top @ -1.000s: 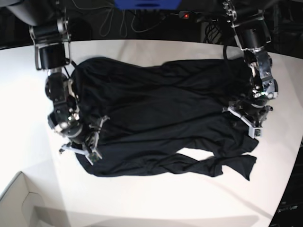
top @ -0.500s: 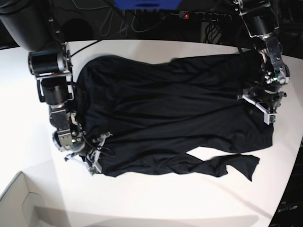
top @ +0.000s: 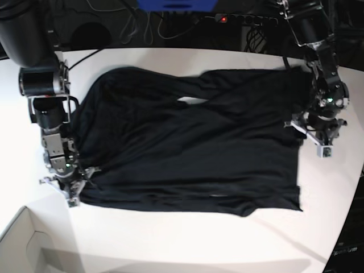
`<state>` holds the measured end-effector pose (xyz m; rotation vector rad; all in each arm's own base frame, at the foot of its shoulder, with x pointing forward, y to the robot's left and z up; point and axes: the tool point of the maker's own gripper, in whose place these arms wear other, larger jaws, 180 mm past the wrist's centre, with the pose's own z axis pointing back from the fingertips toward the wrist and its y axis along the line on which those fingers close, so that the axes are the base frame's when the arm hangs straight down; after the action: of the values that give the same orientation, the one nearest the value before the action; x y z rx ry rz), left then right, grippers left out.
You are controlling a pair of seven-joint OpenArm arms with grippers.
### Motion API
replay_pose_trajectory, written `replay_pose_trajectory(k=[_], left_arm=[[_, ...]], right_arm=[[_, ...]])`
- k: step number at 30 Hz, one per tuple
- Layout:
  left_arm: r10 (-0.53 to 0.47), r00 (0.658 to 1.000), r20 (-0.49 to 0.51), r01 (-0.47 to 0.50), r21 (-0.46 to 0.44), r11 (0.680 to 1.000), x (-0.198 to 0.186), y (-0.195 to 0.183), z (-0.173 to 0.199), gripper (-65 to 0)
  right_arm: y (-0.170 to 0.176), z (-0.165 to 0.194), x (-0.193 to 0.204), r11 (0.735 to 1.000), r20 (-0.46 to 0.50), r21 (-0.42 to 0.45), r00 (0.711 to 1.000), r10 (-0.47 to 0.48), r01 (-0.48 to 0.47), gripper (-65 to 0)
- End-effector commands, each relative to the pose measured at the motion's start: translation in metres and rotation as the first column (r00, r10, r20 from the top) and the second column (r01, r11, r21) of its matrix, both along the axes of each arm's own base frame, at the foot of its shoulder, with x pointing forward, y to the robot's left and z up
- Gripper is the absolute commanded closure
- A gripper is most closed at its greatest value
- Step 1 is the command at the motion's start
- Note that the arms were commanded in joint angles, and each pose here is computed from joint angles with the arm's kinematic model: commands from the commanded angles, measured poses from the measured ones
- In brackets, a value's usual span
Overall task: Layout the t-shirt on the table in an organized manner, then fold the t-shirt properly
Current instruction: 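Release the shirt and raise both grippers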
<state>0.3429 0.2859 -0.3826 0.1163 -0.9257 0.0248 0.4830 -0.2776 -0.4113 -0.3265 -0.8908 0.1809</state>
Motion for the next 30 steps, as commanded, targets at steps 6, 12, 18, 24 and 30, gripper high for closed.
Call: replay_pose_trajectory(k=[6,12,18,24,30], left_arm=[[-0.019,0.986,0.167,0.020,-0.002,1.000,0.023,-0.022,0.051,-33.5],[-0.065,0.984,0.168,0.072,-0.036,0.997,0.026,-0.055,0.046,-33.5],[-0.168,0.984,0.056,0.173,-0.087,0.981,0.028,-0.097,0.000,-33.5],[-0.168,0.984,-0.060,0.159,-0.137,0.978,0.043,-0.091,-0.040,-33.5],[-0.127,0.992,-0.015,0.124,-0.112,0.986,0.052,-0.055,-0.048,-33.5]], right_arm=[[-0.030,0.052,0.012,0.990,0.196,0.070,0.972,-0.130,0.119,0.0],[0.007,0.106,0.002,0.999,0.361,0.038,0.933,0.012,-0.027,0.0],[0.018,0.099,-0.034,1.000,0.247,0.016,0.969,0.019,-0.023,0.0],[0.031,0.078,-0.090,1.000,0.136,0.001,0.991,0.017,-0.017,0.0],[0.081,0.089,-0.142,0.983,0.071,-0.005,0.980,0.185,-0.185,0.0]])
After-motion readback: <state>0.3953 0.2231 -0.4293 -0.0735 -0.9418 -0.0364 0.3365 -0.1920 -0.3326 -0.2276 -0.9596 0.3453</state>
